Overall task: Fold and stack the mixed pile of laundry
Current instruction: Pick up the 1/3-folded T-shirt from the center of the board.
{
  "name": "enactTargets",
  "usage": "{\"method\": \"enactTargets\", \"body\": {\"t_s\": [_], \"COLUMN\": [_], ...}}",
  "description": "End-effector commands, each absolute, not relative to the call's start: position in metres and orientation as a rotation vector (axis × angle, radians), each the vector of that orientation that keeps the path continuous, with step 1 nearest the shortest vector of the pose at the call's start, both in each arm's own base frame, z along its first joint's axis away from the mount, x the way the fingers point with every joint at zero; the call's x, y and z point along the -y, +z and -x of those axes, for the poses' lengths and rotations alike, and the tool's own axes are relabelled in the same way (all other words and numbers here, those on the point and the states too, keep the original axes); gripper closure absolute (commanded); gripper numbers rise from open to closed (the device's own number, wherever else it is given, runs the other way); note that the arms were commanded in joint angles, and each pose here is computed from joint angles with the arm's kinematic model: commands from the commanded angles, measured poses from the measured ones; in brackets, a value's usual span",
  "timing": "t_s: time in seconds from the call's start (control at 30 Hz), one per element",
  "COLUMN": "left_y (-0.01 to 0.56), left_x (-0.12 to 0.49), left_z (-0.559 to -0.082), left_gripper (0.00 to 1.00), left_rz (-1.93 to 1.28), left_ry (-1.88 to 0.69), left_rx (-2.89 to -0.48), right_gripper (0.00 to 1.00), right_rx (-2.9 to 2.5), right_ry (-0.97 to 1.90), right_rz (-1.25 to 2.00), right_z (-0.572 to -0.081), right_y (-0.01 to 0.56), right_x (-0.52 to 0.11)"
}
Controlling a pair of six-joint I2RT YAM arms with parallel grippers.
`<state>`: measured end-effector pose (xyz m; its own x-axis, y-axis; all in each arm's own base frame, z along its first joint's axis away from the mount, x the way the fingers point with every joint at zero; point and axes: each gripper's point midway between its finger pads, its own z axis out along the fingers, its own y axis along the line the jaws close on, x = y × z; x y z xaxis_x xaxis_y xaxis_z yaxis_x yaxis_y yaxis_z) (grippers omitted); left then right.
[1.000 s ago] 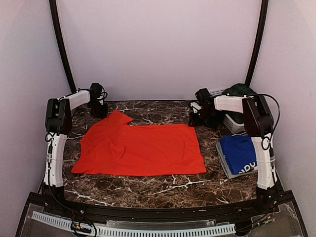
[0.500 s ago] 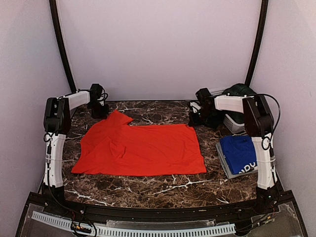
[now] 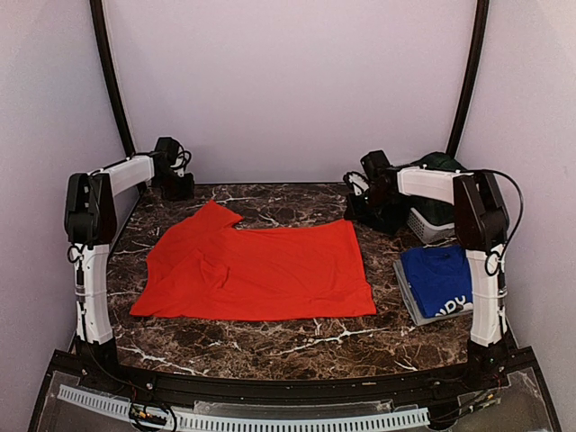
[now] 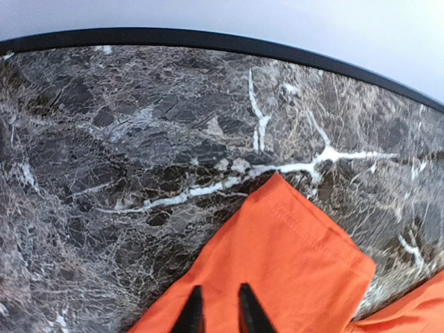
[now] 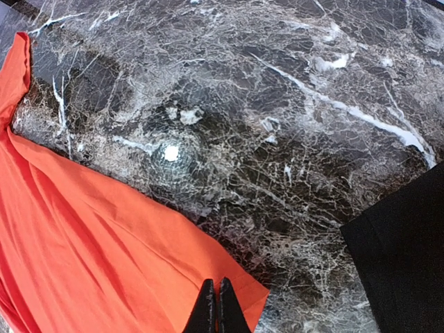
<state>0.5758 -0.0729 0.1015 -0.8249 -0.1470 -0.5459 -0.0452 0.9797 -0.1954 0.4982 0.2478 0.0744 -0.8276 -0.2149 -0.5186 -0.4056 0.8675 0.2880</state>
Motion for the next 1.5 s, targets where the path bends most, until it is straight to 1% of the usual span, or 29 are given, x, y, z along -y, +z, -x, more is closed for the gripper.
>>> {"method": "enactTargets", "body": {"t_s": [0.0,0.03,0.1,0.2,0.27,0.43,0.5,0.9,1.03,1.13,1.2,1.23,1.3,1.43,1.47], "left_y": [0.102,0.1,0.091,0.078,0.072,0.062,0.056,0.033,0.024,0.015,0.011,0.01,0.008,0.022,0.034], "left_x": [0.077,0.075,0.074,0.074,0.074,0.073,0.071,0.076,0.082,0.087,0.088,0.089,0.089,0.088,0.088], "left_z": [-0.573,-0.572,-0.571,-0.57,-0.57,-0.573,-0.573,-0.573,-0.574,-0.573,-0.571,-0.571,-0.571,-0.577,-0.581], "left_gripper": [0.68,0.63,0.6,0.59,0.61,0.7,0.72,0.73,0.76,0.8,0.85,0.91,0.98,1.0,1.0], "left_rz": [0.109,0.112,0.104,0.079,0.07,0.047,0.041,-0.052,-0.119,-0.129,-0.13,-0.131,-0.128,-0.112,-0.101], "left_ry": [-0.246,-0.233,-0.218,-0.207,-0.206,-0.176,-0.162,-0.083,-0.001,-0.01,-0.025,-0.027,-0.032,-0.033,-0.038], "left_rx": [-2.559,-2.57,-2.597,-2.629,-2.642,-2.672,-2.69,-2.745,-2.767,-2.79,-2.801,-2.803,-2.804,-2.775,-2.748], "right_gripper": [1.0,1.0,1.0,1.0,1.0,1.0,1.0,1.0,1.0,1.0,1.0,1.0,1.0,1.0,1.0], "right_rx": [-2.522,-2.523,-2.522,-2.521,-2.522,-2.525,-2.526,-2.533,-2.54,-2.543,-2.545,-2.548,-2.548,-2.542,-2.539], "right_ry": [0.557,0.558,0.558,0.551,0.548,0.552,0.552,0.55,0.547,0.543,0.545,0.544,0.545,0.547,0.547], "right_rz": [0.44,0.44,0.441,0.439,0.44,0.439,0.44,0.434,0.433,0.432,0.431,0.429,0.428,0.43,0.43], "right_z": [-0.503,-0.503,-0.503,-0.505,-0.505,-0.505,-0.506,-0.508,-0.507,-0.507,-0.507,-0.506,-0.506,-0.506,-0.506], "right_y": [0.087,0.086,0.086,0.086,0.086,0.084,0.083,0.079,0.076,0.075,0.074,0.073,0.073,0.078,0.079], "right_x": [-0.248,-0.248,-0.248,-0.247,-0.247,-0.248,-0.248,-0.246,-0.245,-0.243,-0.243,-0.242,-0.241,-0.241,-0.241]}}
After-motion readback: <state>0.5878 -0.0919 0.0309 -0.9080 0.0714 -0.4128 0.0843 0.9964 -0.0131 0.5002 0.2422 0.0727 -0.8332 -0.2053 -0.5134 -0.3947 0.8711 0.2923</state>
